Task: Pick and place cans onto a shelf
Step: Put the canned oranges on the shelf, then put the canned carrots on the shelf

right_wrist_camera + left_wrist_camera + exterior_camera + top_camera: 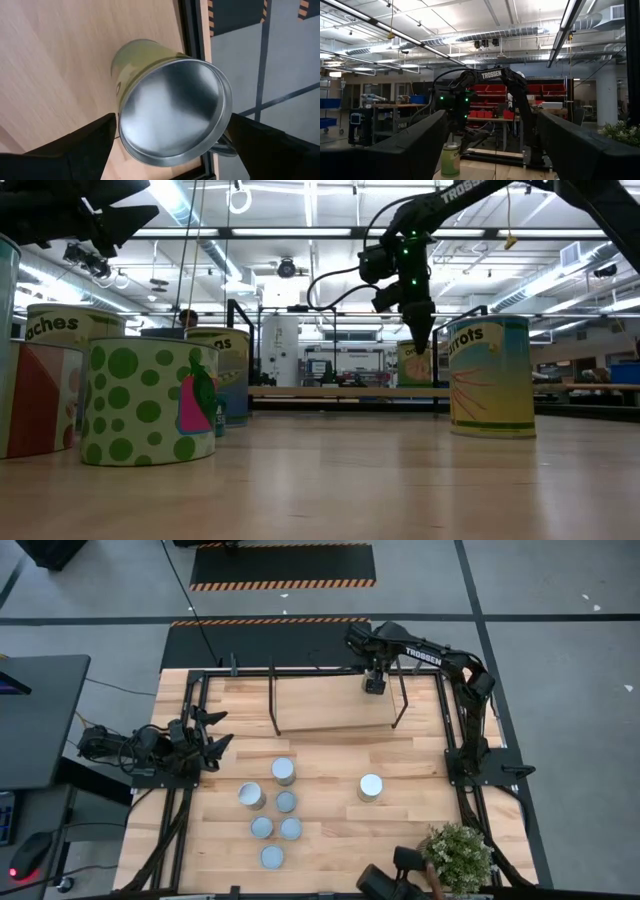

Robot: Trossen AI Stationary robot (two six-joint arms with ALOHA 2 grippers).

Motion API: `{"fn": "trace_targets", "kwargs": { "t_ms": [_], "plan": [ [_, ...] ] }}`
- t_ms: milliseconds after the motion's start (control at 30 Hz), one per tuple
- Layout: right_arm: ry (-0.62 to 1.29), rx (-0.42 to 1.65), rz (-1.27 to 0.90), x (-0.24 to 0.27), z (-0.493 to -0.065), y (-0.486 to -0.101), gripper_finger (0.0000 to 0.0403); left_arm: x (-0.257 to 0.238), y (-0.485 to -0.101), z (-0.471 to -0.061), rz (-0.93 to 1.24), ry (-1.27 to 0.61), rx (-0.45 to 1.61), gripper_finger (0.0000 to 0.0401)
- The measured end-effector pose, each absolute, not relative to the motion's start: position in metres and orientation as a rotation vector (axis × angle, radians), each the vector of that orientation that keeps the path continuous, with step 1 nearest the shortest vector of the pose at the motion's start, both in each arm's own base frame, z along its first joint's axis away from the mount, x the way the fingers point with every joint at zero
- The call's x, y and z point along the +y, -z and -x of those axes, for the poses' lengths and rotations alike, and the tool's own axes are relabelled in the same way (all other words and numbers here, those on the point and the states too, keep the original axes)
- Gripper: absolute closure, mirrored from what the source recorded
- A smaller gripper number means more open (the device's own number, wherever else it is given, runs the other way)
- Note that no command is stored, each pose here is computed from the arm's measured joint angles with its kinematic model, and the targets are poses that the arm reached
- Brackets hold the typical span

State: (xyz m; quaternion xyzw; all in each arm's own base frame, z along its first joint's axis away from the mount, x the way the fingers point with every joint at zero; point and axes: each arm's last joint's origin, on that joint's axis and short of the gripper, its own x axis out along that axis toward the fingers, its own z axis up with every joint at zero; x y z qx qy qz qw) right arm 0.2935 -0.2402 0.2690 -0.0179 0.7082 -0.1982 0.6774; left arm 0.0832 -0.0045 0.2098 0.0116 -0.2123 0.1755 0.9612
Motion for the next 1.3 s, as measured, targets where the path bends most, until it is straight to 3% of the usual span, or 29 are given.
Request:
{"fn": "trace_targets", "kwargs": {
  "t_ms": [800,1067,1300],
  "plan": [
    [0.536,1.602,0.047,-0.22,-0.3,-0.308,0.0016,-0.005,-0.21,-0.083,-0.032,-0.358,-0.429,0.0085],
    [0.434,1.477,-0.093,-0.168,-0.334,-0.307,0.0016,-0.005,-0.21,-0.083,-0.032,-0.358,-0.429,0.0085],
    [0.306,1.476,-0.006,-0.091,-0.365,-0.289,0.0016,-0.005,-0.21,-0.083,-0.028,-0.357,-0.429,0.0085]
  ]
}}
